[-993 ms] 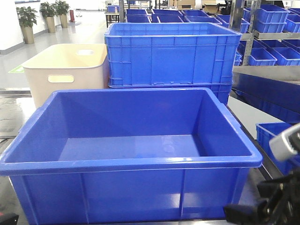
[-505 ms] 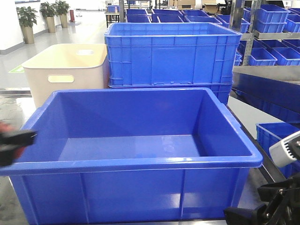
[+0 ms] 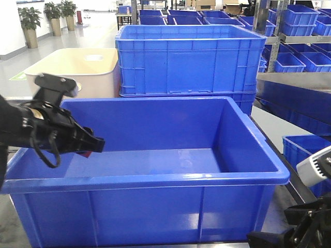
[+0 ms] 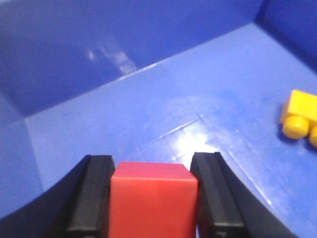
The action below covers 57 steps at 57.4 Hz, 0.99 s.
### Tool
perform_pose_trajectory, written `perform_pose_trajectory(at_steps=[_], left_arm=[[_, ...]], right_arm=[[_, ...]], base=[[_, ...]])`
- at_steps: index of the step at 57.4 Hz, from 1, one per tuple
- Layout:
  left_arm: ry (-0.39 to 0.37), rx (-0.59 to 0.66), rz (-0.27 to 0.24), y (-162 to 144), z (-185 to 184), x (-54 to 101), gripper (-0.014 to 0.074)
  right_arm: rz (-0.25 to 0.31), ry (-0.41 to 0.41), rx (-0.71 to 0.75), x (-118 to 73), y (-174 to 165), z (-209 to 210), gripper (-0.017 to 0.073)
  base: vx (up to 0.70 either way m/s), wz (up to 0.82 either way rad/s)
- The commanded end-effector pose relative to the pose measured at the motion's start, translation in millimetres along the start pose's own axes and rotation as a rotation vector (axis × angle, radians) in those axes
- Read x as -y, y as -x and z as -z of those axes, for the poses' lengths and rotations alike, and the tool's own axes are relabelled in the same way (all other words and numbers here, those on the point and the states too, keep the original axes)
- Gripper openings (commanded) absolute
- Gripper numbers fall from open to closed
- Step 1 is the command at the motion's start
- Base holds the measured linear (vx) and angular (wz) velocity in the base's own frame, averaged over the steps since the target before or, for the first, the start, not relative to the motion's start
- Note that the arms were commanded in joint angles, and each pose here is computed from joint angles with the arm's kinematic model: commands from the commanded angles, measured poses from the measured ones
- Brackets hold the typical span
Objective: Pick red and yellow blocks into blue bin
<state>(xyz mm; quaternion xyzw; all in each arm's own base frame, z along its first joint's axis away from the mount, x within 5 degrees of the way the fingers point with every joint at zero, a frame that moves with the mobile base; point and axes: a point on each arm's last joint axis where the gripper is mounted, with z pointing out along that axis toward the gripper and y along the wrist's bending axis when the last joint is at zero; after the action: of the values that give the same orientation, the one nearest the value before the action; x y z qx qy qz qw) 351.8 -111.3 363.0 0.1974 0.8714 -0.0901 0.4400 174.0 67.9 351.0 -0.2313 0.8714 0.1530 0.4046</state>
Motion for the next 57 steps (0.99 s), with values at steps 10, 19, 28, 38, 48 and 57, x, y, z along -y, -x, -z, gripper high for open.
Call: perform_pose_trajectory(at_steps=[10,19,28,38,48,57], left_arm=[[0.005,0.145,0.030,24,26,3.7,0.0613],[-0.017,0.125,0.060,24,59,9.0,0.0605],[-0.036,0.153,0.030,21,129,19.2,0.0590],[-0.058,0.126,-0.036,-5,194,31.6,0.0587],[-0.077,0.165,-0.022,-59,229,43.0,0.0587],[-0.078,0.165,0.000,-120,228,49.2,0.0587]], right_arm=[[0.006,-0.016,0.083,-0.4,11,8,0.0580],[0.009,-0.028,0.092,1.0,12,9,0.0580],[0.024,-0.065,0.057,4.3,9,9,0.0580],[-0.019,-0.143,-0.002,11.5,3,9,0.0580],[-0.067,-0.231,-0.039,16.5,-3,18,0.0580],[-0.066,-0.270,-0.043,13.9,-24,28,0.0564]], base=[[0.00,0.00],[0.00,0.00],[0.00,0.00],[0.00,0.00],[0.00,0.00],[0.00,0.00]])
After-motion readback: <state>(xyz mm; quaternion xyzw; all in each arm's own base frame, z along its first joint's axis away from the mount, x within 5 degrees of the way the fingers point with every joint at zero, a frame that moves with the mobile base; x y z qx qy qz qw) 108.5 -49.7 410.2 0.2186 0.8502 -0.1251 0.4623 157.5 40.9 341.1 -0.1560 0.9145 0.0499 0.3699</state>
